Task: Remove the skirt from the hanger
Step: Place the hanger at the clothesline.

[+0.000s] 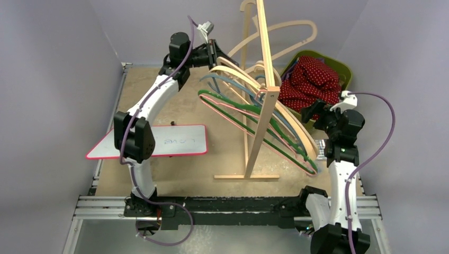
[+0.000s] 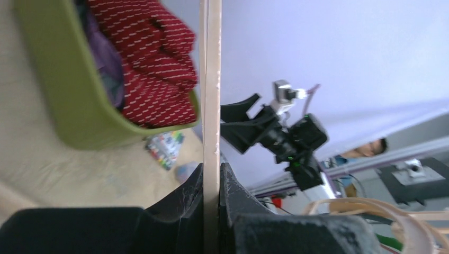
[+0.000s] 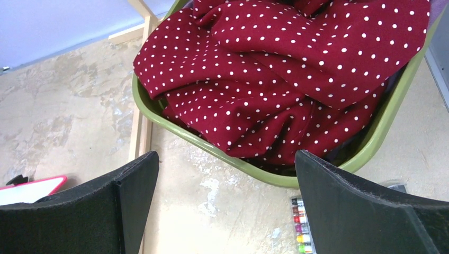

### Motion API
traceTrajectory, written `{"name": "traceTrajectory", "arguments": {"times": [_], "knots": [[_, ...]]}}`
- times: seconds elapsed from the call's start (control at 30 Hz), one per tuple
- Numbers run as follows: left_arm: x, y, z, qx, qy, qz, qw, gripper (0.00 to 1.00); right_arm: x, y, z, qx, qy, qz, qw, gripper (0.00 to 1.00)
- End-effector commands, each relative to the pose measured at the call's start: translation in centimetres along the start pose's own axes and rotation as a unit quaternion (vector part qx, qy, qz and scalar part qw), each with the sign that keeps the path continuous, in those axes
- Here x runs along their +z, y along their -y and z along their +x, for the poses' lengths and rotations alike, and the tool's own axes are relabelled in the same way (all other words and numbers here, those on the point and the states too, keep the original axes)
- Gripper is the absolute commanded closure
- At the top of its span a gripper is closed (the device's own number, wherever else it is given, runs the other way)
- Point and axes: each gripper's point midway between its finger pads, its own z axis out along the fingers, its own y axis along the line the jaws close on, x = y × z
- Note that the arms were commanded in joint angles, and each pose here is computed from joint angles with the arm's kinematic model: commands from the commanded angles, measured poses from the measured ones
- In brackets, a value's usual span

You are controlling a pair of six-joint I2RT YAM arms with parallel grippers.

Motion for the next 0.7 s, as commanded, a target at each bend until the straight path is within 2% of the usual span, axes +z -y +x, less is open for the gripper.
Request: {"name": "traceTrajectory", "arguments": {"times": [0.0,0.2,0.37,0.57,0.67], "knots": [[-0.5,11.1,-1.6,0.08,0.0,0.162,0.984,1.0,-0.6,-0.8,-1.0,-0.011,0.02,-0.015,1.0,0.01],[1.0,12.9,-1.2,0.085,-0.017,0.182,0.979,1.0,-0.8,-0.9,-1.0,-0.009,0.023,-0.017,1.0,0.01],[0.7,13.7,-1.7,0.12,-0.014,0.185,0.975,1.0,-1.0,-1.2,-1.0,-0.009,0.03,-0.023,0.999,0.01],[0.9,9.2,-3.2,0.165,-0.005,0.066,0.984,1.0,-0.8,-1.5,-0.7,-0.014,0.017,-0.028,0.999,0.01],[0.5,8.2,-3.7,0.162,-0.002,0.045,0.986,1.0,-0.8,-1.6,-0.7,-0.014,0.016,-0.029,0.999,0.01]]}}
